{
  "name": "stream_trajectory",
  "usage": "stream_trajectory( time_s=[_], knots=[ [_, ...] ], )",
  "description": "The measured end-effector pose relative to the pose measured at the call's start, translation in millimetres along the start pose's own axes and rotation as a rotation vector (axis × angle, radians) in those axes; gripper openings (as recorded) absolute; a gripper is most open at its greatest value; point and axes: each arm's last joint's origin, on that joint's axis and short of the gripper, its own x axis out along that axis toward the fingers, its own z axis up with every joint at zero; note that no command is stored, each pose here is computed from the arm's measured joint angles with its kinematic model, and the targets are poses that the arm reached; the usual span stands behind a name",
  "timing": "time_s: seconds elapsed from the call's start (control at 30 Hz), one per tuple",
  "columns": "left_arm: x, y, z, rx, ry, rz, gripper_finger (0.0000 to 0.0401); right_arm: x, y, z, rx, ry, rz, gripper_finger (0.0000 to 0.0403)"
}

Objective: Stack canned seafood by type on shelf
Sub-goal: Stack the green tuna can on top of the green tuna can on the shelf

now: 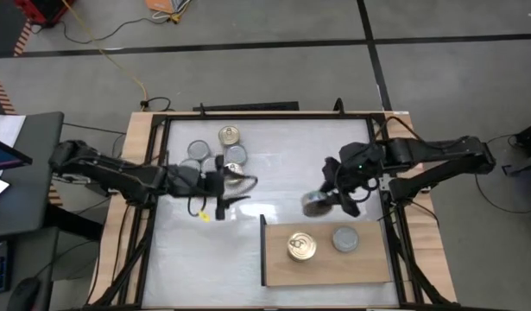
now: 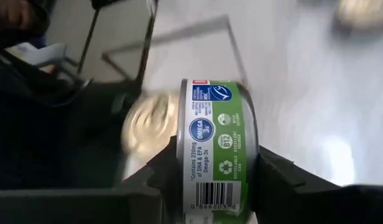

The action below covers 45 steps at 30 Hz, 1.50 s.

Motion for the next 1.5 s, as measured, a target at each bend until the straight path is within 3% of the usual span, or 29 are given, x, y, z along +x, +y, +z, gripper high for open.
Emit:
stream_trajectory(
  time_s=[0.23, 0.47, 0.6, 0.87, 1.2, 1.5],
  knots=[
    [-12.2, -21.8, -12.9, 0.019, -0.004, 0.111, 0.0255, 0.6, -0.2, -21.9, 0.336, 0.264, 0.040, 0.0168],
    [-16.8, -28.7, -11.2, -0.033, -0.035, 0.131, 0.0255, 23.3, 5.4, -45.1, 0.485, 0.409, 0.047, 0.0169],
    [-15.1, -30.0, -12.7, -0.038, -0.028, 0.127, 0.0255, 40.5, 4.1, -66.9, 0.509, 0.499, 0.060, 0.0169],
    [-15.1, -30.0, -12.5, -0.044, -0.030, 0.126, 0.0255, 69.8, 3.4, -89.6, 0.485, 0.523, 0.252, 0.0169],
    [-13.5, -26.7, -14.9, -0.045, -0.008, 0.151, 0.0255, 71.3, -17.2, -102.4, 0.353, 0.463, 0.303, 0.0170],
    [-11.8, -23.6, -18.3, -0.033, 0.022, 0.164, 0.0255, 72.7, -37.3, -107.2, 0.418, 0.447, 0.391, 0.0171]
  ],
)
